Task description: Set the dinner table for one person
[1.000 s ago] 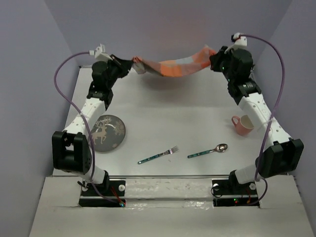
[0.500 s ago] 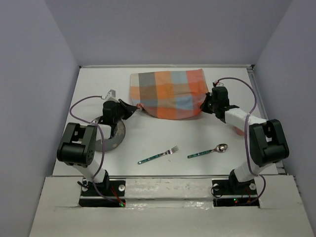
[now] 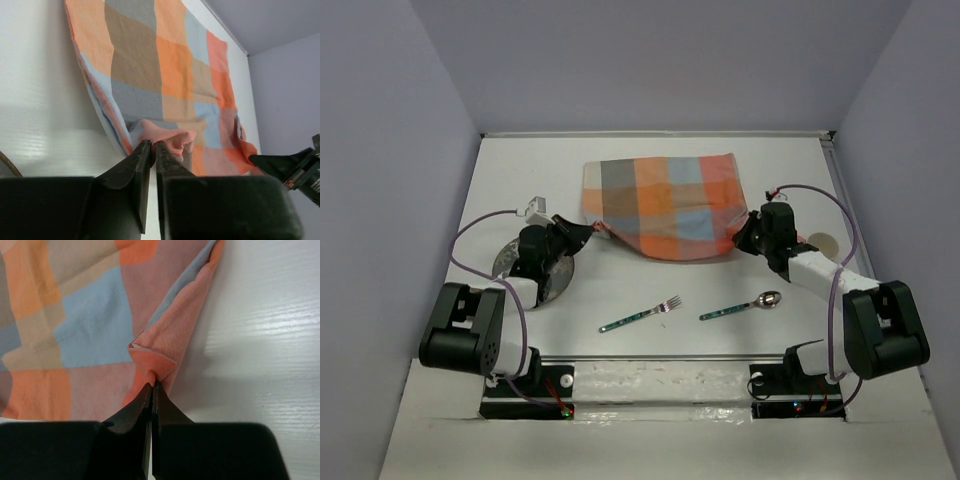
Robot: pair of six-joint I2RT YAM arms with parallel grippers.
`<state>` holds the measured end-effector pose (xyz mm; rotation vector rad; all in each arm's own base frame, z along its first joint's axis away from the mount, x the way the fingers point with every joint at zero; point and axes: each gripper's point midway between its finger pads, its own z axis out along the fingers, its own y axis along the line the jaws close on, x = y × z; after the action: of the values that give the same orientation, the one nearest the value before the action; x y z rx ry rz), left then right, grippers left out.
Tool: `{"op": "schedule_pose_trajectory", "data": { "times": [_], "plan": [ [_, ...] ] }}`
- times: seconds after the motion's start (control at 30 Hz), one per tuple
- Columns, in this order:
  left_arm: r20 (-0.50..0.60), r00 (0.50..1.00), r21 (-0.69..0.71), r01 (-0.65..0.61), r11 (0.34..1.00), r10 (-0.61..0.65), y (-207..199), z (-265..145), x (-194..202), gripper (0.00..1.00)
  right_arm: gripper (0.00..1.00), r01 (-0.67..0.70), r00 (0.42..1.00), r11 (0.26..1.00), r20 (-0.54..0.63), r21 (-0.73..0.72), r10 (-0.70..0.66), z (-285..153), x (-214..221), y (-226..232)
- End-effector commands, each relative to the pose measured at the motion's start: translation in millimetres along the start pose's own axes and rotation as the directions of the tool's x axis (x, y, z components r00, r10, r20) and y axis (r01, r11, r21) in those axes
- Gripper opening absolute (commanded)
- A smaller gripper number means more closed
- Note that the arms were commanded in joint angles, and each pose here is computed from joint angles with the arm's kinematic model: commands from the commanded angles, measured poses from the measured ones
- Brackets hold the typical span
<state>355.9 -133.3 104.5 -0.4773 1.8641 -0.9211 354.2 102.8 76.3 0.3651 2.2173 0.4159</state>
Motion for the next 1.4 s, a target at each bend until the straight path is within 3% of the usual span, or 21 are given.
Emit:
{"op": "schedule_pose_trajectory", "data": {
  "times": [0.0,0.2,0.23,0.27,0.3,0.33,0.4,0.43,0.5,0.53,0.57,0.8,0.9,1.0,1.1,1.13,1.23,1.37],
  "plan": [
    [0.058,0.998,0.034,0.005,0.999,-0.007,-8.6,-14.5,-7.0,0.26,0.06,-0.037,0.997,0.999,0.070,-0.025,0.039,-8.9,-12.3,2.9],
    [0.122,0.993,0.075,-0.011,0.997,0.002,-27.4,-33.1,-22.2,0.48,0.16,-0.046,0.993,0.998,0.103,-0.038,0.050,-25.1,-11.7,1.0],
    [0.137,0.991,0.066,-0.007,0.998,-0.002,-27.2,-36.2,-24.7,0.58,0.18,-0.045,0.993,0.998,0.111,-0.035,0.049,-28.5,-12.4,0.0],
    [0.174,0.985,0.092,-0.018,0.996,0.001,-37.8,-43.8,-34.0,0.86,0.23,-0.044,0.991,0.999,0.126,-0.032,0.048,-31.7,-15.3,-0.5],
    [0.183,0.983,0.085,-0.015,0.996,-0.001,-39.2,-47.1,-35.7,0.96,0.25,-0.043,0.989,0.998,0.137,-0.036,0.047,-37.6,-18.6,0.8],
    [0.212,0.977,0.113,-0.029,0.993,0.004,-50.4,-54.5,-43.7,0.99,0.29,-0.044,0.988,0.999,0.148,-0.028,0.048,-40.4,-21.5,0.0],
    [0.228,0.974,0.115,-0.032,0.993,0.005,-57.5,-60.7,-50.1,0.99,0.41,-0.044,0.984,0.999,0.169,-0.024,0.048,-49.2,-28.8,1.2],
    [0.253,0.967,0.146,-0.053,0.988,0.015,-70.8,-68.6,-56.8,0.99,0.57,-0.036,0.983,0.999,0.181,-0.014,0.038,-52.7,-32.6,0.2],
    [0.275,0.961,0.170,-0.070,0.983,0.021,-86.1,-75.7,-66.1,0.99,0.71,-0.024,0.978,1.000,0.205,-0.016,0.026,-60.9,-41.2,2.9],
    [0.278,0.960,0.187,-0.080,0.979,0.025,-95.3,-82.5,-67.3,0.99,0.88,-0.007,0.974,0.999,0.226,-0.031,0.014,-70.2,-48.6,7.7],
    [0.282,0.959,0.201,-0.087,0.976,0.027,-102.1,-85.8,-69.5,0.99,0.93,0.004,0.974,0.999,0.228,-0.044,0.006,-74.1,-51.0,11.2],
    [0.288,0.953,0.334,-0.189,0.923,0.091,-168.3,-115.9,-87.7,0.99,0.99,0.108,0.973,0.960,0.225,-0.257,-0.049,-95.5,-60.8,72.0],
    [0.297,0.938,0.310,-0.271,0.911,0.178,-182.2,-123.8,-97.4,0.99,0.99,0.180,0.969,0.934,0.221,-0.310,-0.113,-93.2,-49.0,102.5],
    [0.321,0.905,0.263,-0.368,0.892,0.279,-192.5,-133.8,-110.0,0.99,0.90,0.237,0.967,0.916,0.174,-0.325,-0.188,-78.6,-27.3,124.6],
    [0.323,0.881,0.221,-0.427,0.877,0.347,-196.7,-140.9,-116.2,0.99,0.53,0.279,0.960,0.892,0.125,-0.356,-0.250,-55.5,-4.7,150.5],
    [0.330,0.860,0.200,-0.466,0.862,0.389,-195.2,-140.9,-117.7,0.99,0.27,0.295,0.956,0.881,0.110,-0.369,-0.274,-49.4,1.7,159.4],
    [0.338,0.840,0.147,-0.492,0.858,0.424,-188.9,-139.8,-122.1,0.99,0.03,0.349,0.933,0.841,0.071,-0.413,-0.352,-34.1,27.3,193.3],
    [0.347,0.824,0.124,-0.514,0.849,0.448,-185.8,-142.4,-123.7,0.99,0.00,0.378,0.907,0.814,0.002,-0.442,-0.420,5.5,56.7,231.6]
  ]
}}
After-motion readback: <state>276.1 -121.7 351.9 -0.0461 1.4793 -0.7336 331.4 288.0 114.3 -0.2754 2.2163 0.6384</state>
